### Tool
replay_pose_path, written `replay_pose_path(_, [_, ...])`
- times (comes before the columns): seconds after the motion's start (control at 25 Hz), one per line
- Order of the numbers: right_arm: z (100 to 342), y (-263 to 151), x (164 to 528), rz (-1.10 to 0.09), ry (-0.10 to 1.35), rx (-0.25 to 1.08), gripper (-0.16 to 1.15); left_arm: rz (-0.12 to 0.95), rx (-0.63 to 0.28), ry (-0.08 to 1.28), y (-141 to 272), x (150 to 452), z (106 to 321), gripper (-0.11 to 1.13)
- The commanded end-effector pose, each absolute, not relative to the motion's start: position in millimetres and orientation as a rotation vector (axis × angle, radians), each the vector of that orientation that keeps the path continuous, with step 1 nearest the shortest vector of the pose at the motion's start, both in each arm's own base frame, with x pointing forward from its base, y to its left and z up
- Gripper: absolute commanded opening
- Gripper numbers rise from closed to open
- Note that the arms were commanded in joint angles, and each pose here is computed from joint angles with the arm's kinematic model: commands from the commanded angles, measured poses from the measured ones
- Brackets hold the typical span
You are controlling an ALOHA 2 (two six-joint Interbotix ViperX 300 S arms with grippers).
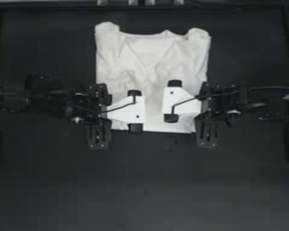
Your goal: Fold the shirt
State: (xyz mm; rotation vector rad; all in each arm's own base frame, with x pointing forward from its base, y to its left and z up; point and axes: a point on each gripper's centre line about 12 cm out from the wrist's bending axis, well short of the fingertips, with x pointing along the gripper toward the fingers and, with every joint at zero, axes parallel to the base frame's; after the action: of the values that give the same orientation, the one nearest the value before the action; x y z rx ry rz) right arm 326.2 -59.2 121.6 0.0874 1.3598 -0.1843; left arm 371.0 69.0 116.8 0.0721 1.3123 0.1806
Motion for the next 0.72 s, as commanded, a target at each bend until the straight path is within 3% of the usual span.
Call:
replay_pose_path(0.04, [123.6,-59.7,332.2,-0.184,1.343,0.085,0.96,0.191,0.075,1.264,73.7,376.4,131.5,1.01])
replay_pose_path(0.52, [108.1,-65.2,330.2,-0.221,1.369,0.064,0.94,0.21,0.078,1.297,82.5,373.9,119.8,0.96])
replay_pose_path(0.6, [106.2,-65.7,329.8,-0.224,1.373,0.06,0.94,0.213,0.071,1.297,83.4,373.6,119.7,0.9])
replay_pose_path(0.72, [103.3,-65.7,329.1,-0.224,1.382,0.06,0.9,0.219,0.066,1.3,85.6,372.8,119.6,0.72])
